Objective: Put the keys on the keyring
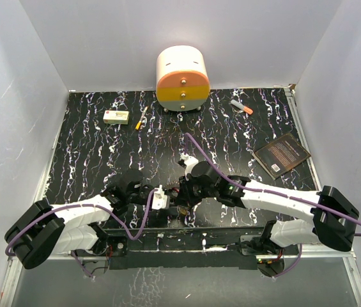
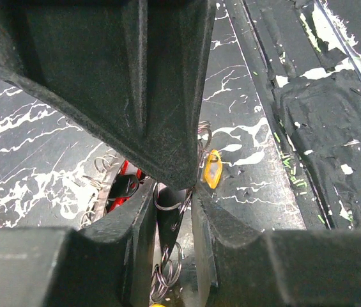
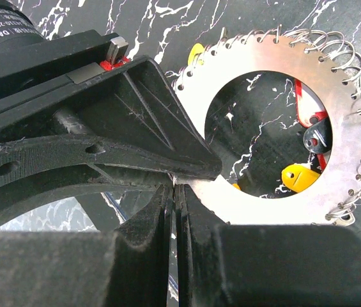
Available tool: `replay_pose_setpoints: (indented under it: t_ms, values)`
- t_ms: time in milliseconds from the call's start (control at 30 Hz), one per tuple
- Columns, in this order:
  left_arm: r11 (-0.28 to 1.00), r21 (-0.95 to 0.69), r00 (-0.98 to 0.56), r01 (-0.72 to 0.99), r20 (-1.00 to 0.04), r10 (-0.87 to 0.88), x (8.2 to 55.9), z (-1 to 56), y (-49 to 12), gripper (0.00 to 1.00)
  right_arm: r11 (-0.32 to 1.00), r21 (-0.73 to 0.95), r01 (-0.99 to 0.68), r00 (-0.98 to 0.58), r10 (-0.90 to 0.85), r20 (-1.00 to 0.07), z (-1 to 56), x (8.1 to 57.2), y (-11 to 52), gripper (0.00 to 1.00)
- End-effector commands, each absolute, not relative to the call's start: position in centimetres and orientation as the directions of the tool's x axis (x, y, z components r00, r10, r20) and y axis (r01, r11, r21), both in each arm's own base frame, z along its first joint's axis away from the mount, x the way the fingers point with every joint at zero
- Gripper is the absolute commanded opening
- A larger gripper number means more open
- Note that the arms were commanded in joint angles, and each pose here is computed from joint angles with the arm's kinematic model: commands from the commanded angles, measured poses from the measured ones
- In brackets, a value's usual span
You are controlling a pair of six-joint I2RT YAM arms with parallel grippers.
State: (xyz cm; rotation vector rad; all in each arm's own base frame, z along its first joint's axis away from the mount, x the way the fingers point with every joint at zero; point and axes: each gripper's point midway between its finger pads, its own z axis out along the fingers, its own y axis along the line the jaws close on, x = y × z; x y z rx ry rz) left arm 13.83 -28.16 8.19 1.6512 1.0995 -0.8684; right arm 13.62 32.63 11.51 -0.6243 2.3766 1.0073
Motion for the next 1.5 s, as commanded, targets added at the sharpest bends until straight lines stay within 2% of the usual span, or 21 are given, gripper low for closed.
replay_pose_setpoints:
  t_ms: [0, 400, 467, 533, 633, 1100, 1467]
  values:
    - [-0.158, 0.332, 0.362, 0.930, -0.900, 0.243, 13.9, 9.3, -28.6, 0.00, 0.534, 0.561, -0.632, -0.730, -0.167, -0.663, 16.0, 13.8, 34.4, 0.08]
    - [-0.156, 0.327, 0.358, 0.932, -0.898, 0.257, 13.8, 8.9, -28.3, 0.00, 0.493, 0.559, -0.667, -0.708, -0.186, -0.681, 16.3, 13.2, 34.7, 0.08]
    - [-0.160, 0.324, 0.356, 0.933, -0.897, 0.261, 13.8, 8.7, -28.2, 0.05, 0.479, 0.547, -0.687, -0.691, -0.197, -0.696, 16.5, 13.0, 34.7, 0.08]
    - [-0.169, 0.321, 0.357, 0.932, -0.897, 0.259, 13.6, 8.8, -28.2, 0.05, 0.465, 0.533, -0.707, -0.673, -0.212, -0.709, 16.6, 12.7, 34.7, 0.08]
    - [-0.178, 0.321, 0.358, 0.930, -0.898, 0.255, 13.5, 8.8, -28.3, 0.00, 0.442, 0.523, -0.729, -0.654, -0.222, -0.723, 17.0, 12.3, 34.8, 0.08]
    - [-0.203, 0.296, 0.340, 0.933, -0.911, 0.234, 13.1, 9.8, -28.7, 0.00, 0.363, 0.425, -0.829, -0.527, -0.255, -0.810, 18.0, 10.6, 34.4, 0.08]
    - [-0.165, 0.280, 0.313, 0.946, -0.921, 0.233, 13.7, 10.9, -29.0, 0.00, 0.364, 0.411, -0.836, -0.515, -0.264, -0.815, 17.7, 10.2, 34.2, 0.08]
